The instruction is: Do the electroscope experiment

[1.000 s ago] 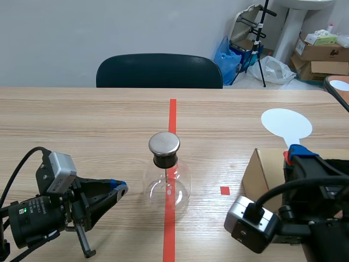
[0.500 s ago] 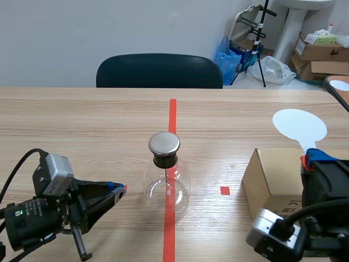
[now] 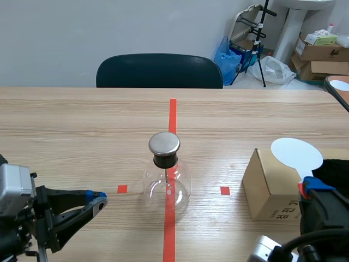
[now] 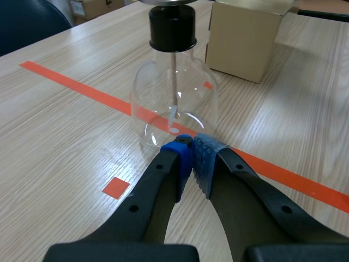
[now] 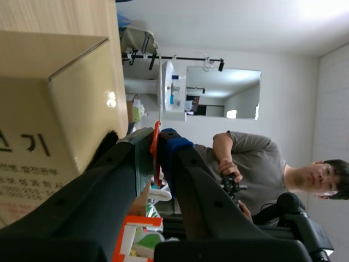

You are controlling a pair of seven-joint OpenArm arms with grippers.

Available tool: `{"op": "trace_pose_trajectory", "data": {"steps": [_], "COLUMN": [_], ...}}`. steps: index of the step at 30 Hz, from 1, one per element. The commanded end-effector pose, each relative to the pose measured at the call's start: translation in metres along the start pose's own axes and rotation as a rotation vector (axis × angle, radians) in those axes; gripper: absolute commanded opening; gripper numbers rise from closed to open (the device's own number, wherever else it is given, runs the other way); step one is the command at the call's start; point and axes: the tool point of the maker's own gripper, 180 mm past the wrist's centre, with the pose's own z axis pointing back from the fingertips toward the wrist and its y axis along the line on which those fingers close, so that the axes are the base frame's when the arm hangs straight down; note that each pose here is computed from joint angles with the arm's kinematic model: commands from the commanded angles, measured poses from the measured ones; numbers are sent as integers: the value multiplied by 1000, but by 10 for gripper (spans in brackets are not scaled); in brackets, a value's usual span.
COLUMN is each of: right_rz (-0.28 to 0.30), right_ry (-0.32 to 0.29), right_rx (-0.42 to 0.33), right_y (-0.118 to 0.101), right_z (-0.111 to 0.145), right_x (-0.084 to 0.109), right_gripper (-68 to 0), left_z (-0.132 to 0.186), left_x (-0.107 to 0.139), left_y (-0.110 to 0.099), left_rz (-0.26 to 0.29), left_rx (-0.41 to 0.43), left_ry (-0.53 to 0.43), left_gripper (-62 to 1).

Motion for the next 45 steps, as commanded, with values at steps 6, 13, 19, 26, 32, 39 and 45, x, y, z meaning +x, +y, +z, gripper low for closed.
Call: {"op": "trace_pose_trajectory", "data": {"steps": [6,13,19,26,32,39,45], "right_rz": [8,9,11,11,10,16,17], "right_ry": [3,18,28,37,44,32,25], "right_rx": [-45,-27,-28,-26,-24,22,32], "right_y": [-4,6,6,12,18,34,38], "right_z": [2,0,1,-3,-9,-5,-4], "right_x": [-2,-7,-12,-16,-18,-15,-13], "right_gripper": [-658,-658,-658,-658,-658,-658,-658], "left_z": [17,33,46,66,78,95,101], "left_x": [16,34,57,76,85,116,126], "left_y": [-16,-32,-37,-41,-49,-62,-73], "left_rz": [20,37,-12,-60,-71,-59,-95], "left_rx": [-15,-45,-39,-15,-14,-20,-67], "left_ry": [-19,-23,-31,-6,27,-74,-85], "left_gripper": [-578,-578,-578,-454,-126,14,14]}}
